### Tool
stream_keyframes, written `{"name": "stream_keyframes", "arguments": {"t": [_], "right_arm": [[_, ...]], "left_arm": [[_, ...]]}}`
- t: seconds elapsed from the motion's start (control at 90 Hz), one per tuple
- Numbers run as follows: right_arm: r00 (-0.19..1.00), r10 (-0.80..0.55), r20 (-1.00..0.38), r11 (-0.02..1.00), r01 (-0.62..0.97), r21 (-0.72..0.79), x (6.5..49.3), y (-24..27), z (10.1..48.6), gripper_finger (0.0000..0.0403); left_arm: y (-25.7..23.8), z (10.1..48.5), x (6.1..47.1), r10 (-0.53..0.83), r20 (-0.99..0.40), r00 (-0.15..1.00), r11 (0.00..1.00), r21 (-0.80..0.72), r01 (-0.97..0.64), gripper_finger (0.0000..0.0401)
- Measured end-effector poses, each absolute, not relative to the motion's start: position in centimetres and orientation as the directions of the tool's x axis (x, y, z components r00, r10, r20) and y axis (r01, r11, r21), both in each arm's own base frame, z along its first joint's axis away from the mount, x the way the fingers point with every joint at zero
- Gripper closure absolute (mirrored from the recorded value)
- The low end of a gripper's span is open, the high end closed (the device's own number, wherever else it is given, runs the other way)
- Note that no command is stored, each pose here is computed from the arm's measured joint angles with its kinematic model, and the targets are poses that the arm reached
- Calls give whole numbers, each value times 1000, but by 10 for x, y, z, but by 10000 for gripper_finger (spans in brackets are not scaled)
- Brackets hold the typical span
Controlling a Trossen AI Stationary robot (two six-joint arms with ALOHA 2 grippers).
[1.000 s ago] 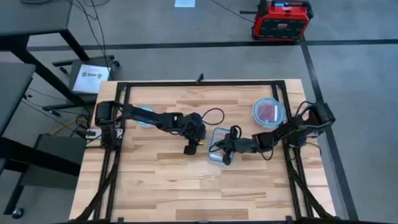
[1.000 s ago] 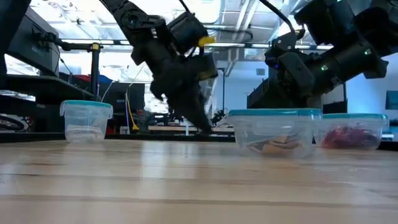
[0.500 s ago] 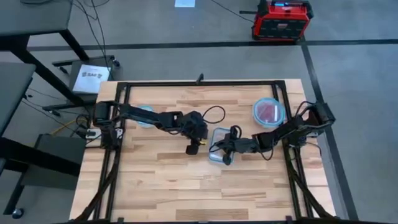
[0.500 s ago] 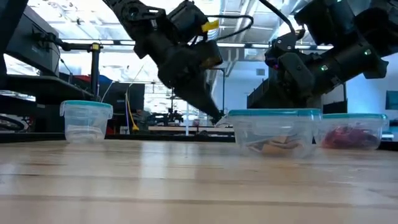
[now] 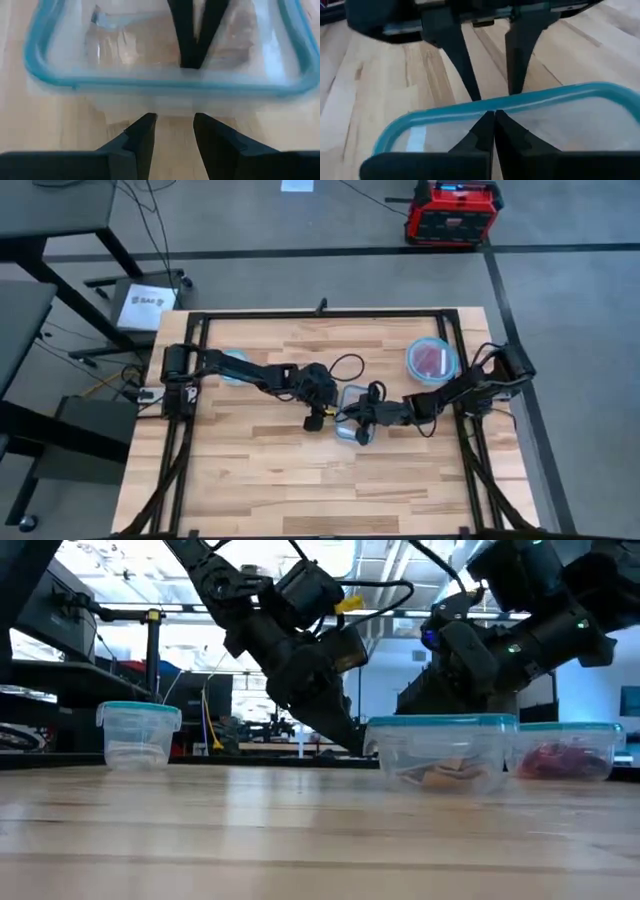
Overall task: Sort candy
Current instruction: Close the rectangular transparent bin
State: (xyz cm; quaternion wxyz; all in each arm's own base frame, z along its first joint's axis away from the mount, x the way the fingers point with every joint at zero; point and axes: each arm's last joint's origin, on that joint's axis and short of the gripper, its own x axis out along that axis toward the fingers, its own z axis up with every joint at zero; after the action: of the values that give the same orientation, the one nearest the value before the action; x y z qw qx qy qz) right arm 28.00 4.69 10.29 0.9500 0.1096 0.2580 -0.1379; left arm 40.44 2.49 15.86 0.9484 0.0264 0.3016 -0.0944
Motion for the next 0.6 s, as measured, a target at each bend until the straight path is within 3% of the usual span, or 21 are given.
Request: {"name": "stream_keyframes", "arguments": {"t": [0.278, 0.6], "right_arm": [[829, -173, -531, 950, 282, 131, 282, 48, 115, 403], [861, -133, -491, 967, 221, 126, 262, 55, 171, 403]], "left_arm": [[22, 165, 400, -131, -653, 746, 978, 36, 204, 278], [21, 217, 365, 41, -723, 689, 967, 202, 154, 278]]}}
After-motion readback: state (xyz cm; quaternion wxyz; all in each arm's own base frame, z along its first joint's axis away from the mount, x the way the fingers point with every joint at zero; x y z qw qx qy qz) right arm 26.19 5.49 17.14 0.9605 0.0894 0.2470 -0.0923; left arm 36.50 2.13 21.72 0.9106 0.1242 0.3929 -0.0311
